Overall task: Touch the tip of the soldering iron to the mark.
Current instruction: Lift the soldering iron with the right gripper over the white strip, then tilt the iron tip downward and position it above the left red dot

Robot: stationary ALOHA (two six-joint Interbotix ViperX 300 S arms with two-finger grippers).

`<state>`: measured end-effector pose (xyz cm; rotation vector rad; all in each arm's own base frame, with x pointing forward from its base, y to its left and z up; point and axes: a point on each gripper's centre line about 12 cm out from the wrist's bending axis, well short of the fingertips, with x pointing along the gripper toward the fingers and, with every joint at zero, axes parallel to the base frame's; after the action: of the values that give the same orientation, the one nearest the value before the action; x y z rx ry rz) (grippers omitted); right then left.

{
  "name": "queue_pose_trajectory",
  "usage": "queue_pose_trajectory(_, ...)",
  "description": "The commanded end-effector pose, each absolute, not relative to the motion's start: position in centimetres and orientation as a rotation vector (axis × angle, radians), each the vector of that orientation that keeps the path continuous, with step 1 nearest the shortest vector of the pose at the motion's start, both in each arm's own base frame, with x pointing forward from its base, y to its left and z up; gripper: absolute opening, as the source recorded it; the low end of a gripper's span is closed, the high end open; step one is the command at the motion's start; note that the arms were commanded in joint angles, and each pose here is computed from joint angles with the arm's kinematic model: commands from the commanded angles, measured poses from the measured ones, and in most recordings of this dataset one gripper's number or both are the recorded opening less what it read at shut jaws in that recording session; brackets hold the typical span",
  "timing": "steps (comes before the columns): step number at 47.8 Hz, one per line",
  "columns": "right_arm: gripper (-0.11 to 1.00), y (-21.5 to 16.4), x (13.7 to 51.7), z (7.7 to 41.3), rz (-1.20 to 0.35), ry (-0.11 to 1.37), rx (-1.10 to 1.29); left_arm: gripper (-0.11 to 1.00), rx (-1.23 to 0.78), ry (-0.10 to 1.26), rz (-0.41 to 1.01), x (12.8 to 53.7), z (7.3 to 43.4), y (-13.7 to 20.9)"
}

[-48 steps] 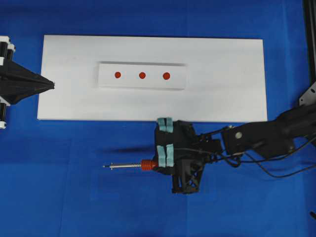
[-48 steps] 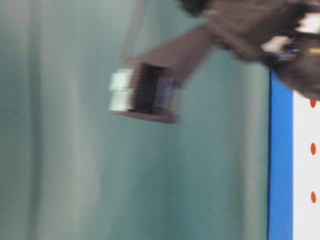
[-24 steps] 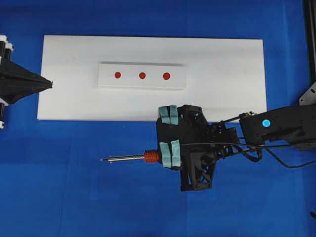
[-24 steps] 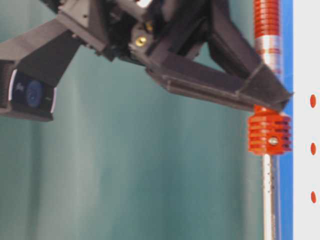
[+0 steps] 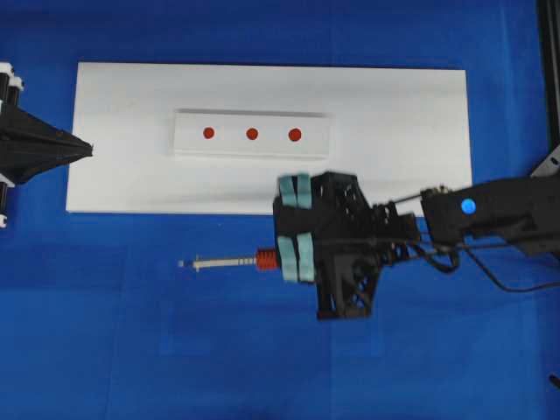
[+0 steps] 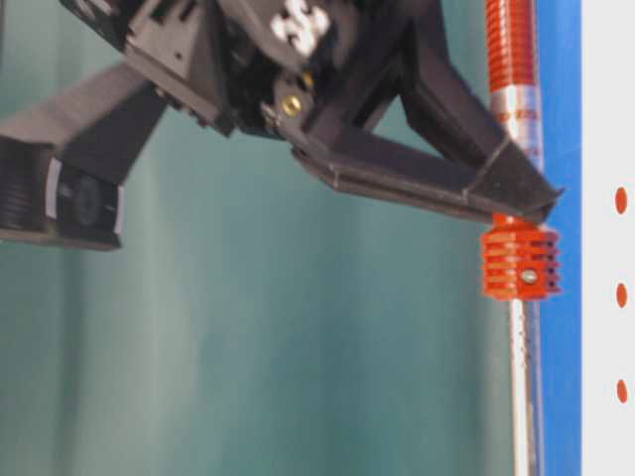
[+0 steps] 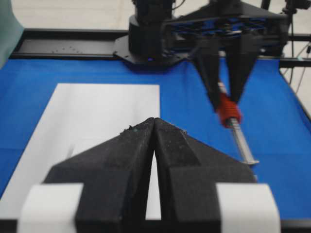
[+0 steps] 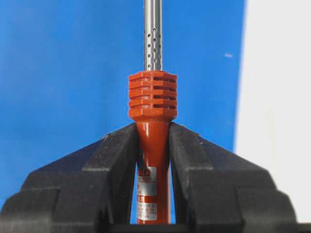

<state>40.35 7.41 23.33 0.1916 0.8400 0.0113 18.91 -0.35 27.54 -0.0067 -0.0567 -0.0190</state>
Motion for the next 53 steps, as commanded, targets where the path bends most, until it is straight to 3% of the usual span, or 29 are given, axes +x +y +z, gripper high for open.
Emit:
queue_pose_trajectory(1,0.06,5.7,40.3,25.6,-0.019,0.792,0.186,0.00,-0.008,-0.064,-0.019,19.0,27.8,-0.4)
queue_pose_trajectory(31,0.06,-6.0,39.6,27.0,-0.189,0.791,-0.002,0.00,-0.010,-0.061,-0.019,19.0,27.7,-0.4)
queue_pose_trajectory(53,0.06,-7.6,39.5,27.1,-0.210,0.792,-0.018,0.00,-0.008,-0.060,-0.019,19.0,27.6,-0.4)
